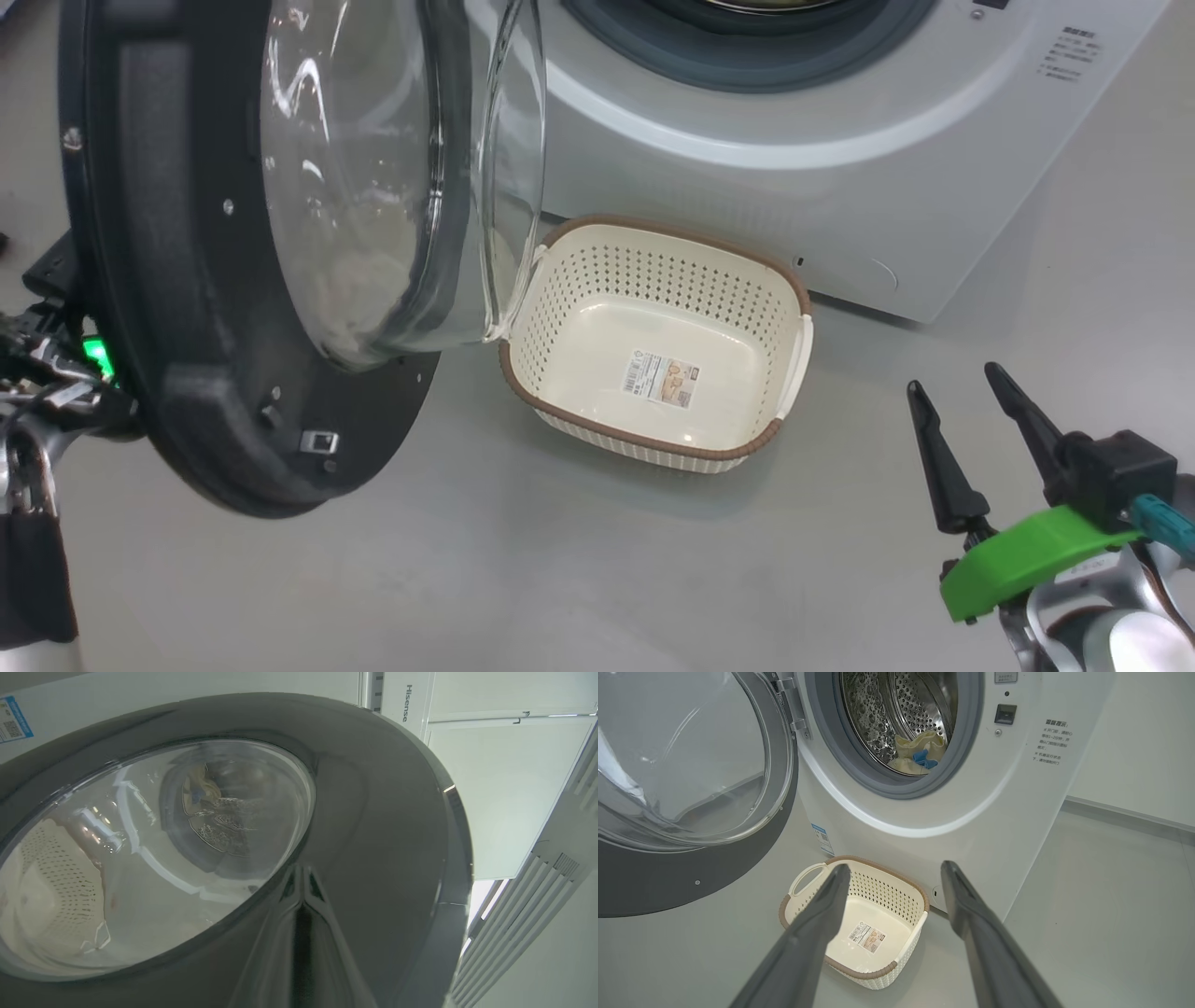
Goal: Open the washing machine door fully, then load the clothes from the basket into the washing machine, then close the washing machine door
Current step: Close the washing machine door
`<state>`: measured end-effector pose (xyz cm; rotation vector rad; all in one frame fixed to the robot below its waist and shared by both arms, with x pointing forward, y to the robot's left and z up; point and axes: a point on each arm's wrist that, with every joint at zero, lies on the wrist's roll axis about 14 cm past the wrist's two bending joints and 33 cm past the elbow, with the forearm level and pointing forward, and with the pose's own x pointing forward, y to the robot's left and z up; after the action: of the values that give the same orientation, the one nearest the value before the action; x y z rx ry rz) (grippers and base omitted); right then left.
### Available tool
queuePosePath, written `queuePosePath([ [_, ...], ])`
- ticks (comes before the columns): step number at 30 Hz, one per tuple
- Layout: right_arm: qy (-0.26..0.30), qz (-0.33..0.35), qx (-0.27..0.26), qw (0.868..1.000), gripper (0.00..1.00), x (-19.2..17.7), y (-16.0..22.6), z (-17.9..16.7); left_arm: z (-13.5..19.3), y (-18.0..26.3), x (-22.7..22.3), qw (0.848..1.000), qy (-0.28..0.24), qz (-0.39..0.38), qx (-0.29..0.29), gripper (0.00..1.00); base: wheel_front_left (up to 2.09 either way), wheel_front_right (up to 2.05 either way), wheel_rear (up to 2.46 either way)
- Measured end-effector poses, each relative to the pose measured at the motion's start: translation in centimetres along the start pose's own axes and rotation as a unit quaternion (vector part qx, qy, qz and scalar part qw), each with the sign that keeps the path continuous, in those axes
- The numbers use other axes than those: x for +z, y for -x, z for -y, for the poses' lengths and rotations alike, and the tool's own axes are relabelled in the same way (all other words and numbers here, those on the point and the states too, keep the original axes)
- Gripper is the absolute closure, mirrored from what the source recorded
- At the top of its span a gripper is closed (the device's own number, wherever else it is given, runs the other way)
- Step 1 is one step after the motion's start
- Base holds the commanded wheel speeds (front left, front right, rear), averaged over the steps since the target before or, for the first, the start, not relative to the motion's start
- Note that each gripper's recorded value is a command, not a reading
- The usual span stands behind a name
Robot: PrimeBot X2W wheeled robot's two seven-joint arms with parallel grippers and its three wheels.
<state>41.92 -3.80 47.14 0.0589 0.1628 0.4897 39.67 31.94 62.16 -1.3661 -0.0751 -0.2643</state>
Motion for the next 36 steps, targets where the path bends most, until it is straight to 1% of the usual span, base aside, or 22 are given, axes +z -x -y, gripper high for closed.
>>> queuePosePath([
  [7, -0.007, 0.001, -0.022, 1.0, 0.0, -0.3, 0.7, 1.2, 0.6, -1.7, -3.6, 0.998, 0.028, -0.054, -0.036, 1.0, 0.0, 0.0, 0.0],
  [16, -0.018, 0.012, -0.059, 0.998, 0.0, -0.2, 2.1, 3.3, 1.2, -4.2, -8.1, 0.988, 0.058, -0.121, -0.07, 1.0, 0.0, 0.0, 0.0],
  [25, -0.033, 0.019, -0.112, 0.993, 0.0, -0.5, 4.4, 6.2, 1.1, -6.9, -12.4, 0.975, 0.096, -0.176, -0.092, 1.0, 0.0, 0.0, 0.0],
  [36, -0.039, 0.025, -0.157, 0.986, 0.0, -0.5, 7.0, 8.2, 1.4, -9.5, -16.4, 0.964, 0.112, -0.218, -0.102, 1.0, 0.0, 0.0, 0.0],
])
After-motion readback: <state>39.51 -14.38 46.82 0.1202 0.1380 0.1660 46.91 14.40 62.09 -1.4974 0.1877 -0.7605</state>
